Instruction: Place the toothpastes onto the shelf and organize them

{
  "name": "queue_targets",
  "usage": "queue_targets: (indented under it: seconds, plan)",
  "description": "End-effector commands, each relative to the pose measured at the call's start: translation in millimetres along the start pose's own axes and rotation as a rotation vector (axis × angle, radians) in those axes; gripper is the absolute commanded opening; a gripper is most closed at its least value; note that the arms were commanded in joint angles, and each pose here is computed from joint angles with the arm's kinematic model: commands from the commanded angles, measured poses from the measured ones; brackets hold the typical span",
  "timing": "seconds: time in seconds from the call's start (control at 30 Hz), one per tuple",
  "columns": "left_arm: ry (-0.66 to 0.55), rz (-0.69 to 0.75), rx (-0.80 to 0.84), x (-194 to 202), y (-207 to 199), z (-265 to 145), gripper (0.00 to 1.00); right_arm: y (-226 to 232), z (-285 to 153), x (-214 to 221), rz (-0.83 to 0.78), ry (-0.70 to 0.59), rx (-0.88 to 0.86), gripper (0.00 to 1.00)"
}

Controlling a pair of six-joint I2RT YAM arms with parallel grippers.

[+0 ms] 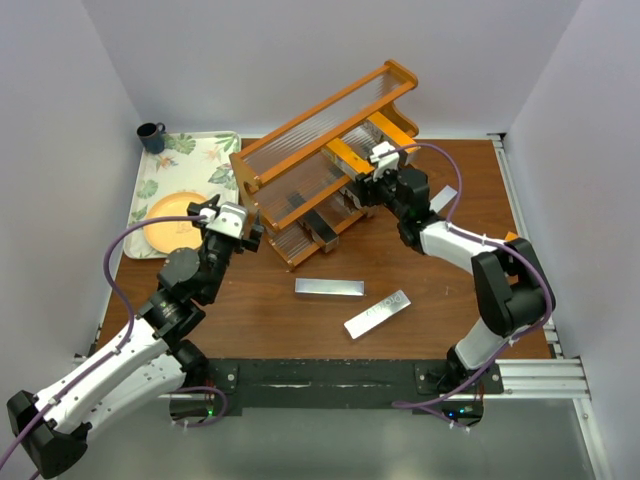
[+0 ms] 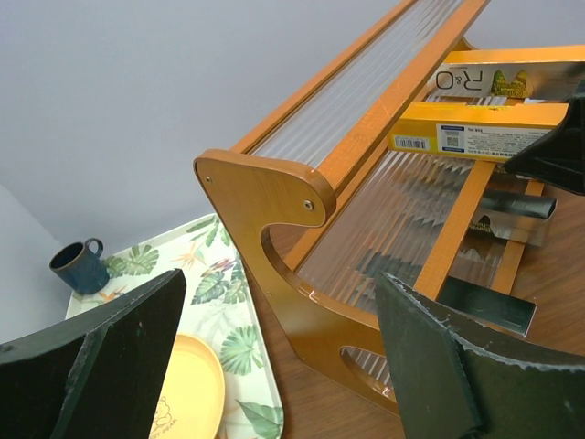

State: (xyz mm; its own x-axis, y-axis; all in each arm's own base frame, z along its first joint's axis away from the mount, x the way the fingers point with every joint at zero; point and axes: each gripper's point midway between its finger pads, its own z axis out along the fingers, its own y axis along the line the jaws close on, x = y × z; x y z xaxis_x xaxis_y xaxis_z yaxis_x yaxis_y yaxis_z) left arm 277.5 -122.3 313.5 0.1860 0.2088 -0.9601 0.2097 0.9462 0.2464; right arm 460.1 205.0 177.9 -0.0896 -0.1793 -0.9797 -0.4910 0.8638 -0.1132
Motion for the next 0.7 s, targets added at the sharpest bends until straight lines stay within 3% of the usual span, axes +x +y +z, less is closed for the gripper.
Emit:
queue_targets:
  seconds: [0.0,0.1,0.33,0.43,0.67]
  plan:
    - [-0.034,-0.024,-0.013,-9,3,3,0.89,-5,7,-25,-0.033,-0.048,-0.005,0.63]
    - [-0.035,-0.026,-0.014,-9,4,2,0.89,-5,6,-26,-0.033,-0.045,-0.016,0.63]
    - [-0.039,-0.029,-0.008,-11,3,3,0.89,1,-5,-31,-0.026,-0.039,-0.043,0.91]
    - [-0.042,-0.033,-0.005,-12,3,2,0.89,-1,-15,-38,-0.019,-0.035,-0.03,0.98]
    - [-0.06,-0.055,-0.011,-19,7,-2,0.89,-21,-62,-65,0.05,-0.026,0.106,0.98]
